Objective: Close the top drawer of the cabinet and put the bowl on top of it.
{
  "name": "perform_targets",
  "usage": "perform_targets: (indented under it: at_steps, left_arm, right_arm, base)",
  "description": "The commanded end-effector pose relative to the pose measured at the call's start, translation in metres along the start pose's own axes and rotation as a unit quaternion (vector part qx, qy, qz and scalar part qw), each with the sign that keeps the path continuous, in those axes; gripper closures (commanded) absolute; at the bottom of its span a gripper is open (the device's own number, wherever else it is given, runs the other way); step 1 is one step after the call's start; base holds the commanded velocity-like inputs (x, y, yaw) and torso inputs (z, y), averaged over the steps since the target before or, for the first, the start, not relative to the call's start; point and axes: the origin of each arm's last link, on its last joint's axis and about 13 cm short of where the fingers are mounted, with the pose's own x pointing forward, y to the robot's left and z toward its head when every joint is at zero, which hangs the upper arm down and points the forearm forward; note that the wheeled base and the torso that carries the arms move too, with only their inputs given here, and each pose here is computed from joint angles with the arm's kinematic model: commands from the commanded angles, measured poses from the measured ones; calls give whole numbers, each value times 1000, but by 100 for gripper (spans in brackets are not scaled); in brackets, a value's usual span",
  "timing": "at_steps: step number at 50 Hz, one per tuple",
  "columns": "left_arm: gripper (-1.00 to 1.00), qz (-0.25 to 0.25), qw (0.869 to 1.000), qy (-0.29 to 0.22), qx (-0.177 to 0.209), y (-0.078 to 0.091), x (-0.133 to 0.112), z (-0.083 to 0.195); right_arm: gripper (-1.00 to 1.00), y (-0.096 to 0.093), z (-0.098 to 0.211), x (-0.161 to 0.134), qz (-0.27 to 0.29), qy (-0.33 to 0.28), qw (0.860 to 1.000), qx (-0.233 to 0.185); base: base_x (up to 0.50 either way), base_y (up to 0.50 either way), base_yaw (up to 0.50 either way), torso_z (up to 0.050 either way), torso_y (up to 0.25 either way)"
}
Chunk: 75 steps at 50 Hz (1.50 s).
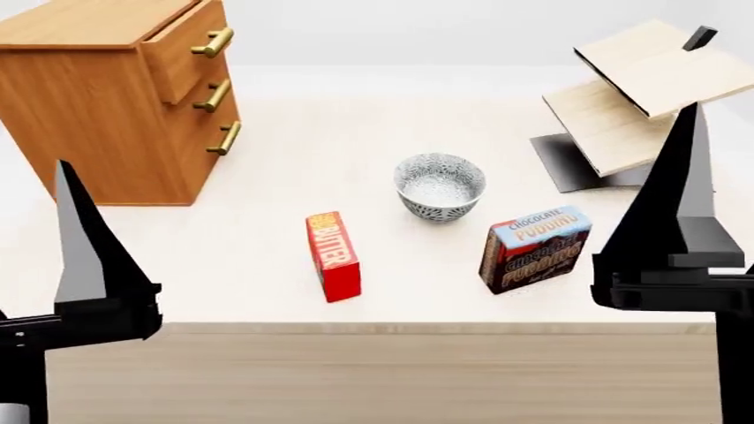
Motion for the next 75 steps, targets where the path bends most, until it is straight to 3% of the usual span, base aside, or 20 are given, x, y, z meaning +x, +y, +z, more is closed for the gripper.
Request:
perform_targets:
  at_steps: [1, 59, 75]
  left_arm:
    - [-100, -3, 1000, -11, 0, 1, 0, 5]
    - [-100, -8, 1000, -7, -1, -1, 6, -1]
    - [-100, -10, 1000, -7, -2, -1, 6, -1]
  right_arm:
    - [-100, 2, 5, -2, 10, -2, 1000, 1]
    - [-100, 3, 5, 0, 13, 1, 1000, 3]
    - [-100, 2, 1, -1, 18, 7, 1000, 4]
  base:
    - [0, 500, 0, 0, 0]
    - [0, 500, 0, 0, 0]
    - [0, 10, 0, 0, 0]
